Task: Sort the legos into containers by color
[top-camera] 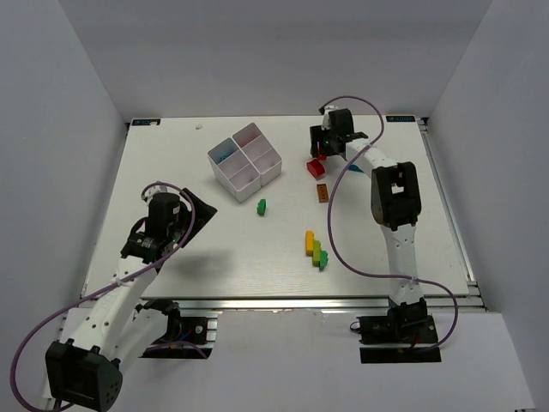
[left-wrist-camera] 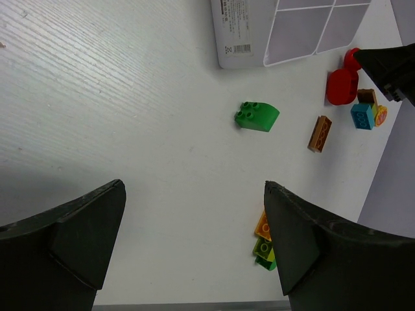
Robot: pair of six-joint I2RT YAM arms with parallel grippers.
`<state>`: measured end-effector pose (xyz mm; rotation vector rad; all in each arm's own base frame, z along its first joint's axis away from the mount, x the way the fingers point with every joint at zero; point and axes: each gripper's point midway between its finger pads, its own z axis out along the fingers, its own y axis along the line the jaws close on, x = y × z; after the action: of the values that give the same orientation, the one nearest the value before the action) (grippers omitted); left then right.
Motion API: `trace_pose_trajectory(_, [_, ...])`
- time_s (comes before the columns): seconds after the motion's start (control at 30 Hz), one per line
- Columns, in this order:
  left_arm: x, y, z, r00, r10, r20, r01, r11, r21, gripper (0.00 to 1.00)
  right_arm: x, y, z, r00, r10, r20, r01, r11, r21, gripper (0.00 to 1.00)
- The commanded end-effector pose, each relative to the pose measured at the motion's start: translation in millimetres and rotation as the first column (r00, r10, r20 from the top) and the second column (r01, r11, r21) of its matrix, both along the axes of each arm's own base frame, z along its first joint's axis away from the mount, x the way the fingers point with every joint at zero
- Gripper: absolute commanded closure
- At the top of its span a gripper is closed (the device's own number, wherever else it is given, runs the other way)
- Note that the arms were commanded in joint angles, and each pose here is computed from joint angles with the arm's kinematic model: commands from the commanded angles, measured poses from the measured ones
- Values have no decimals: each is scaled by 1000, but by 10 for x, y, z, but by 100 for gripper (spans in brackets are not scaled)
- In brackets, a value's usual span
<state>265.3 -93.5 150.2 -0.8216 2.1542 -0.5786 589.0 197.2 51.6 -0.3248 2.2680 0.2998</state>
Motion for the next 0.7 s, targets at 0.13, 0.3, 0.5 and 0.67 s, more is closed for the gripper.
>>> trace_pose_trajectory(0.13, [59, 12, 138, 1000, 13, 25, -13, 1000, -2, 4, 132, 17, -10, 998, -45, 39, 47, 998, -32, 36])
trace_pose_trajectory(0.3, [51, 8, 135, 1000, 7, 22, -7, 1000, 2, 4, 129, 48, -36, 998, -40, 41, 42, 998, -48, 37])
trace_pose_trajectory(0.5, [45, 18, 156, 1000, 10, 23, -10, 1000, 6, 4, 57, 169, -124, 1000, -5, 30, 7, 998, -62, 44])
trace_pose_trajectory(0.67, [28, 33, 148, 1000, 14, 21, -14, 1000, 8, 4, 54, 224, -75, 999, 26, 44, -24, 998, -55, 64])
